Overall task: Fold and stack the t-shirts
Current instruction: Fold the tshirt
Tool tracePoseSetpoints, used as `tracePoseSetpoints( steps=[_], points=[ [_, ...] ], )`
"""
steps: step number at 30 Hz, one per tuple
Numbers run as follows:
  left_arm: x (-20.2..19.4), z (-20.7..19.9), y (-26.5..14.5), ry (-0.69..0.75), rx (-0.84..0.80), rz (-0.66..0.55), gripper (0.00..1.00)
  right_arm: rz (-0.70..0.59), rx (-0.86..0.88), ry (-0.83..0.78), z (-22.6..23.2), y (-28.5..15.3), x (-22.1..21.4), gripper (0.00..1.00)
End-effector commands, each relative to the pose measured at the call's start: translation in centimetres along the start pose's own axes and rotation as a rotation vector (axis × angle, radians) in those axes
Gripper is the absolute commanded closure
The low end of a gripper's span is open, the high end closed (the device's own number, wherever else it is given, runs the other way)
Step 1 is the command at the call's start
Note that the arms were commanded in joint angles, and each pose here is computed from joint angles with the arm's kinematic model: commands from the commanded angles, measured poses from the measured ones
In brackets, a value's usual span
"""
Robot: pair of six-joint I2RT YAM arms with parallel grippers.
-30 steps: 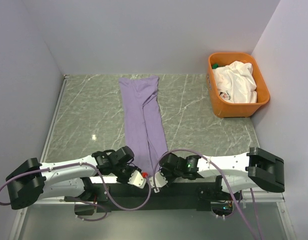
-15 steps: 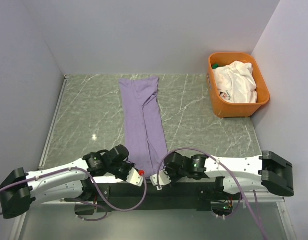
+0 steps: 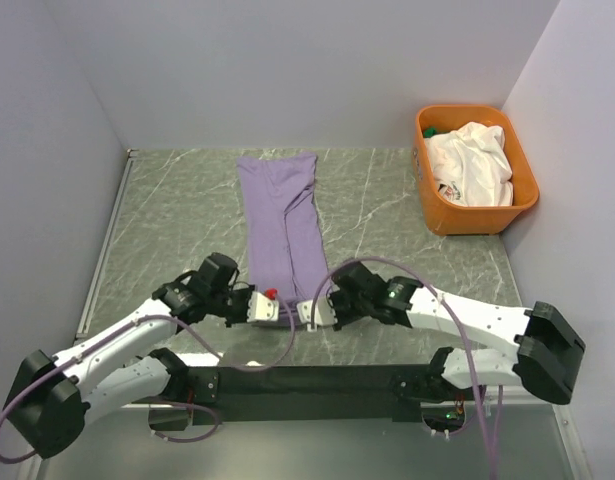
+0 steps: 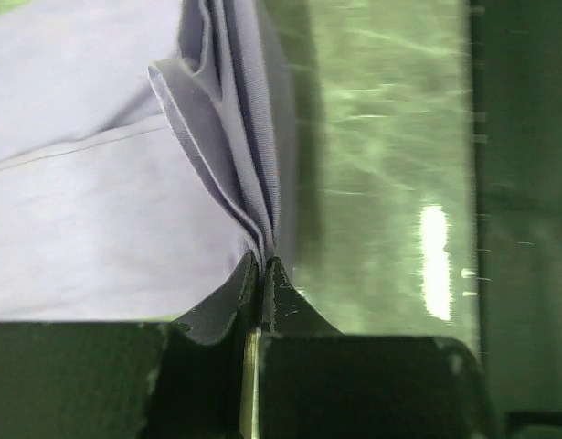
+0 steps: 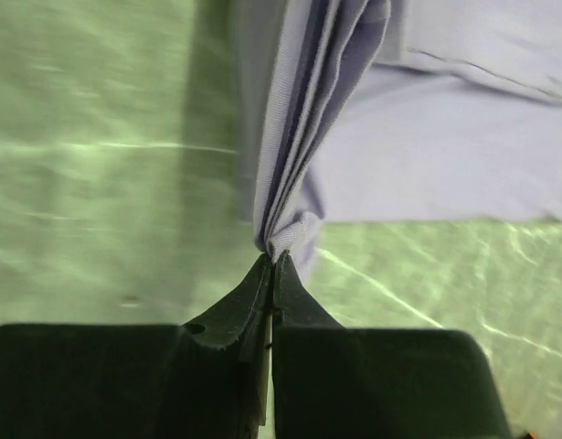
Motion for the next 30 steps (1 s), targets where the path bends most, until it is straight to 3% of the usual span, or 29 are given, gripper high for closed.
tracePoseSetpoints(
  steps=[1,10,22,28,29,30],
  points=[
    [0.3,3.8,-0.9,0.038,0.08,-0.042,0.99,-0.022,-0.052,-0.045,-3.9,-0.3,1.2,1.0],
    [-4.8,12.4,-2.3,0.04,0.225,0.008,0.99,-0.014,-0.121,-0.041,-12.8,0.5,1.0,1.0],
    [-11.1,24.3,-2.4,0.004,0.304,0.028,0.97,0.006,-0.19,-0.01,-25.2,2.7,0.0,1.0],
    [-14.3,26.0,-1.1,-0.035,0.282,0.054,0.93,0.03,-0.208,0.01,-28.4,4.7,-1.3,1.0],
    [-14.8,26.3,-0.8,-0.042,0.277,0.057,0.92,0.043,-0.22,0.017,-28.8,5.3,-1.7,0.99],
    [-15.2,26.1,-0.7,-0.055,0.267,0.062,0.86,0.047,-0.236,0.031,-29.2,5.4,-1.8,0.83]
  ],
)
Point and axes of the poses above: each gripper's point midway between its finger pads, its own y axis out along the fingers, its own z axis along the line the jaws close on, x = y × z, the point moved 1 cm from there along -y, back along the fingers, and after that the axes turned 14 degrees about y, right-handed, at the moved point
